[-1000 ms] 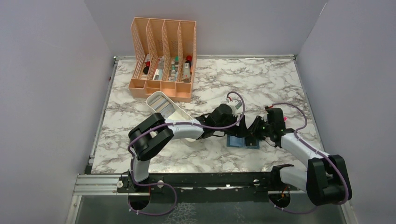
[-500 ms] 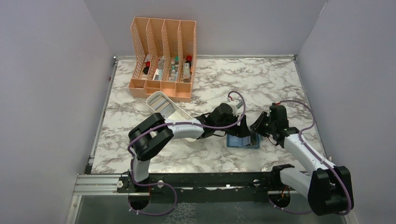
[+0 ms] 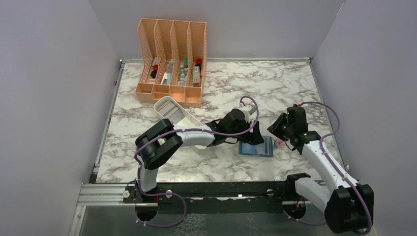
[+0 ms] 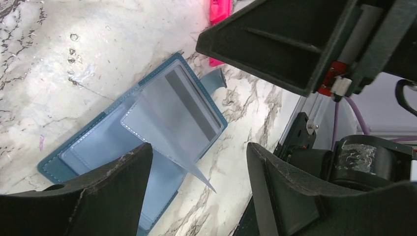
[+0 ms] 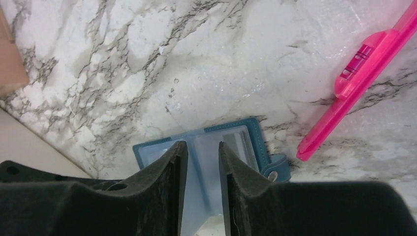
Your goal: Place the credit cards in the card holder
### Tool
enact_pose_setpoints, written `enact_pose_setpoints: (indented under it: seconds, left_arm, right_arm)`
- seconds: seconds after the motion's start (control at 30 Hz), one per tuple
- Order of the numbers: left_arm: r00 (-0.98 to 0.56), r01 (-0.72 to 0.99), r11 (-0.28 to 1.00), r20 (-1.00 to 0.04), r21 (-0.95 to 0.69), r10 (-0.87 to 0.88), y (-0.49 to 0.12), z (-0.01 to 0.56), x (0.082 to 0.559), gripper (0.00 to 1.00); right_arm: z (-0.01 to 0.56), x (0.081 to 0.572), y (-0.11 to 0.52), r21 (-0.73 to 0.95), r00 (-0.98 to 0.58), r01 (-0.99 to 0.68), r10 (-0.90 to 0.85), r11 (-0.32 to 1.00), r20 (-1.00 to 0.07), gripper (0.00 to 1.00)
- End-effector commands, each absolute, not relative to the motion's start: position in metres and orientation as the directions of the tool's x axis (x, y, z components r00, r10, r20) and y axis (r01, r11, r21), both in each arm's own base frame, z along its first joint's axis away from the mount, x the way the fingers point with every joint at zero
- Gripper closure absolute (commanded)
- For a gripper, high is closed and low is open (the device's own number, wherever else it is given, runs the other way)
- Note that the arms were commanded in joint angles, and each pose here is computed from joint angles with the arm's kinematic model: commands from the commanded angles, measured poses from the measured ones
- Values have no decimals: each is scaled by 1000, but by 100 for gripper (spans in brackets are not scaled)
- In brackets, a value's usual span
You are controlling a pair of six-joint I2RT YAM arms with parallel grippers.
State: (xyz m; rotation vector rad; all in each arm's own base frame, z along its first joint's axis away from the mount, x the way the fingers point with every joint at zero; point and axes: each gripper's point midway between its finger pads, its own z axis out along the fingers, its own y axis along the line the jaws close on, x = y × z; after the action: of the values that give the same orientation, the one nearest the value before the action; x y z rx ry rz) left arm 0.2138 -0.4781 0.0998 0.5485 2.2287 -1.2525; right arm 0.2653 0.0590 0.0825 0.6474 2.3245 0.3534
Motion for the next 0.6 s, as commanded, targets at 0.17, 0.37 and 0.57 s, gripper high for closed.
enact_pose_setpoints:
  seconds: [0.17, 0.37, 0.57]
  left_arm:
    - [-755, 585, 559, -646, -588, 111, -468, 100, 219, 27]
    - [-718, 563, 687, -684, -459, 132, -433, 104, 231, 27]
    - [-645, 552, 782, -743, -289, 181, -389, 126, 245, 28]
  right_arm:
    - [92, 254, 102, 538, -743, 131, 442, 833, -503, 67]
    - [76, 237, 126, 600, -824, 5, 343, 800, -451, 69]
    - [78, 231, 132, 614, -836, -59, 297, 787, -462, 69]
